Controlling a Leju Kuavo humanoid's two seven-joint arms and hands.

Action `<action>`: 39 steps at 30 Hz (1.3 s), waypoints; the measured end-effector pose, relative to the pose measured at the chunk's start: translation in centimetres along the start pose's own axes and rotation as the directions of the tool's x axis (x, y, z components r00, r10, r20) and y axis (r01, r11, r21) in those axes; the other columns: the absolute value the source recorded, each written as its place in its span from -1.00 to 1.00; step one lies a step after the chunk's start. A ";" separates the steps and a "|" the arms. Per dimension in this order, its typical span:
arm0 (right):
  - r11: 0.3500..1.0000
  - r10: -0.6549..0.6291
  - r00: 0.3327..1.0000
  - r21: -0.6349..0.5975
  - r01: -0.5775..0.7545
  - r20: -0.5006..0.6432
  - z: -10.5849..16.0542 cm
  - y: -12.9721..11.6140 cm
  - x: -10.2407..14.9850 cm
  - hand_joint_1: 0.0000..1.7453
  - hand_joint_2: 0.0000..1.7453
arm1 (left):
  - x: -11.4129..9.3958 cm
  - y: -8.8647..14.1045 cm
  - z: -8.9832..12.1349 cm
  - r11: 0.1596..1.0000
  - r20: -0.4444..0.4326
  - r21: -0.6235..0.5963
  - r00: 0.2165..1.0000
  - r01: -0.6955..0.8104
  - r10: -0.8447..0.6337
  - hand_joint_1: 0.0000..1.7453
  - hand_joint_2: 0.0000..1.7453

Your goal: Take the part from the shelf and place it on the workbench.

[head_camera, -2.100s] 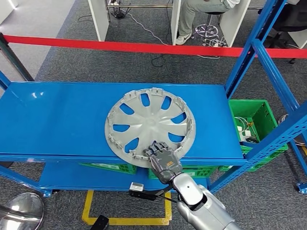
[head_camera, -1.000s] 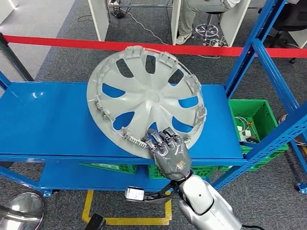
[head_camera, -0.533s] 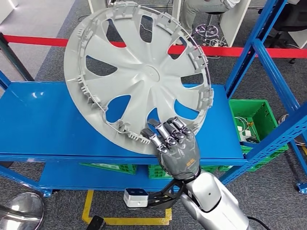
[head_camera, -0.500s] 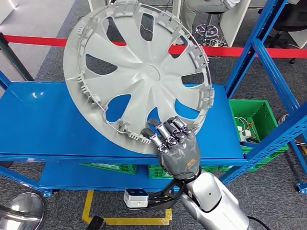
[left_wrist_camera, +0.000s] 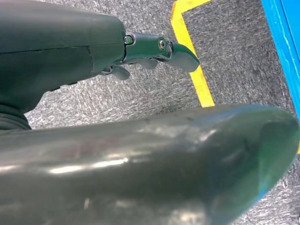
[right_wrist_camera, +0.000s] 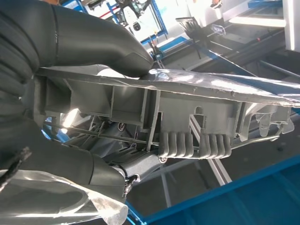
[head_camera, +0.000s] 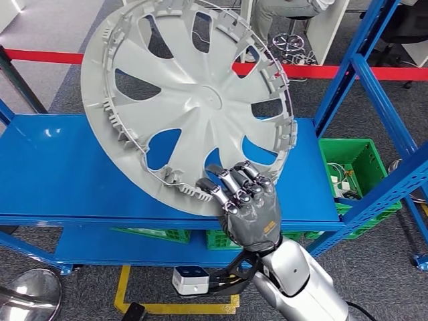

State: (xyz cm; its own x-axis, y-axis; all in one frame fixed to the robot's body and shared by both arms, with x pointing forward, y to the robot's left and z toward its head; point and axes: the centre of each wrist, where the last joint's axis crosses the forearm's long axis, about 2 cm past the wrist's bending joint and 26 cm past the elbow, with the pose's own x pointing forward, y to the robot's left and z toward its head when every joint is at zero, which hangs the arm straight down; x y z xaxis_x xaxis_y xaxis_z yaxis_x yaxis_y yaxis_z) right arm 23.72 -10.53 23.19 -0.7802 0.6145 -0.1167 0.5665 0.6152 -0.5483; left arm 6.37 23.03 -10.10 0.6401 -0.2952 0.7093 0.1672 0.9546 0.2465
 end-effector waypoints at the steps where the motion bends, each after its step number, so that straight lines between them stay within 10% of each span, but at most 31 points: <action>1: 1.000 0.001 1.000 -0.002 -0.001 0.003 0.0 0.0 0.0 1.00 1.00 | 0.0 0.0 0.0 1.000 0.000 -0.001 1.000 0.003 -0.003 -1.00 -1.00; 39: 1.000 -0.018 1.000 -0.006 0.018 0.004 0.0 0.0 0.1 1.00 1.00 | -0.2 0.3 0.0 0.999 -0.009 0.011 0.999 0.033 -0.033 -1.00 -1.00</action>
State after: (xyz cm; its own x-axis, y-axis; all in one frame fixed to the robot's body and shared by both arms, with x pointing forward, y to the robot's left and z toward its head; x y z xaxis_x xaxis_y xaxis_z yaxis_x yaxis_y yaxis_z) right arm 23.63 -10.49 23.14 -0.7912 0.6016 -0.1100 0.5540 0.6289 -0.5454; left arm 6.30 23.31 -10.13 0.6407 -0.3259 0.6952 0.1798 0.9440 0.2768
